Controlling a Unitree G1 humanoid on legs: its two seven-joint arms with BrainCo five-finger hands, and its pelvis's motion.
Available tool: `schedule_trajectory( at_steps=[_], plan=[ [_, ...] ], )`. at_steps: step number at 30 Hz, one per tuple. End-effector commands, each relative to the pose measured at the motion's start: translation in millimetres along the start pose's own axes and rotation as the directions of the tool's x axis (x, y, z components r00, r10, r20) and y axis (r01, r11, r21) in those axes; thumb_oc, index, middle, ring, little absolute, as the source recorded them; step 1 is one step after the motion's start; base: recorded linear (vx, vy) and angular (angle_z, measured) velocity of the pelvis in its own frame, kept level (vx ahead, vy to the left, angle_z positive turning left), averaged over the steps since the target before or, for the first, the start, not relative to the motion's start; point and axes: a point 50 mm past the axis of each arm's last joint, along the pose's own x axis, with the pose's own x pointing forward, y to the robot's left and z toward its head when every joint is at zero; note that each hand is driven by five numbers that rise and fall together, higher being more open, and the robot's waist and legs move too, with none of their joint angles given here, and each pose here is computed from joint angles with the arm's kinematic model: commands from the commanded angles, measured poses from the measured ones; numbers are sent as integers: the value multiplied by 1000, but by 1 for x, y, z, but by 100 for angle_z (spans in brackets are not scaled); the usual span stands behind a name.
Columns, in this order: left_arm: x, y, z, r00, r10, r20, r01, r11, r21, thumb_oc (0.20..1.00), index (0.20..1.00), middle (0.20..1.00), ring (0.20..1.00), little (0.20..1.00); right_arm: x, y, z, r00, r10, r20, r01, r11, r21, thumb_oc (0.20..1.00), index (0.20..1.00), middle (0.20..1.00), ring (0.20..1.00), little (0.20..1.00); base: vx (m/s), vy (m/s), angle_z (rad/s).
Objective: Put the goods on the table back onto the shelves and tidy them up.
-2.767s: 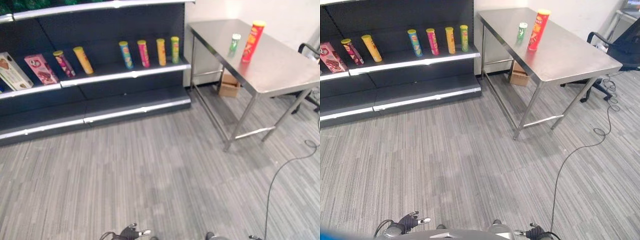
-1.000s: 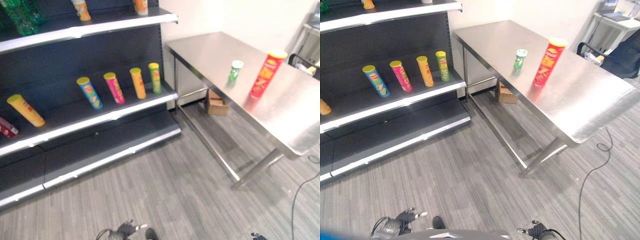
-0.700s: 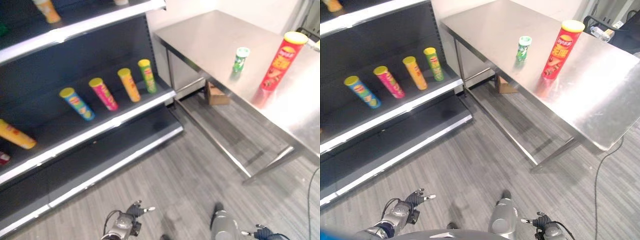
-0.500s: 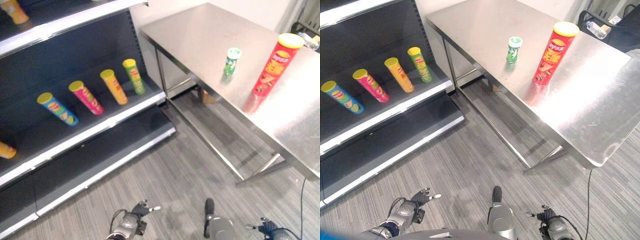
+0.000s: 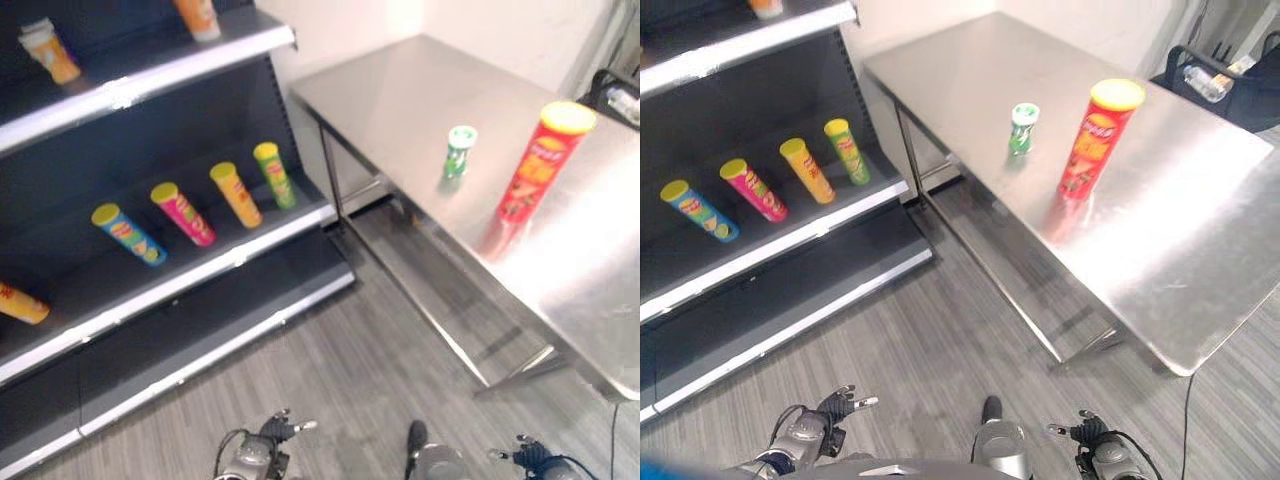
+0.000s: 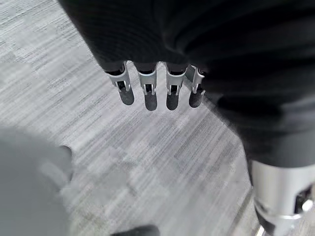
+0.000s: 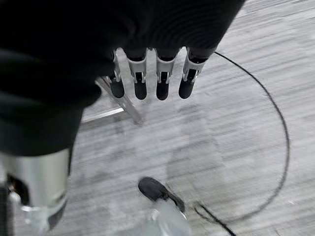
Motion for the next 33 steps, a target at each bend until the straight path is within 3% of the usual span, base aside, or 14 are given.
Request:
schedule_trajectory(
  at_steps=[1,27,33],
  plan=[
    [3,17,29,995,34,91,-38,998,41,1000,1000,1000,1000,1000,0,-3,-6,1000,-12,-25,11,999,-36,1000,1000,1000,1000,1000,96,-70,-27],
    [3,26,36,990,63,127,-70,996,53,1000,1000,1000,1000,1000,0,3,-2,1000,-6,-4,6,1000,13,1000,1000,1000,1000,1000,129,120,-24],
    [1,45,19,991,119,55,-121,992,46,1000,1000,1000,1000,1000,-2,-11,-16,995,-70,-67,79,986,146,1000,1000,1000,1000,1000,44,106,-15]
  ],
)
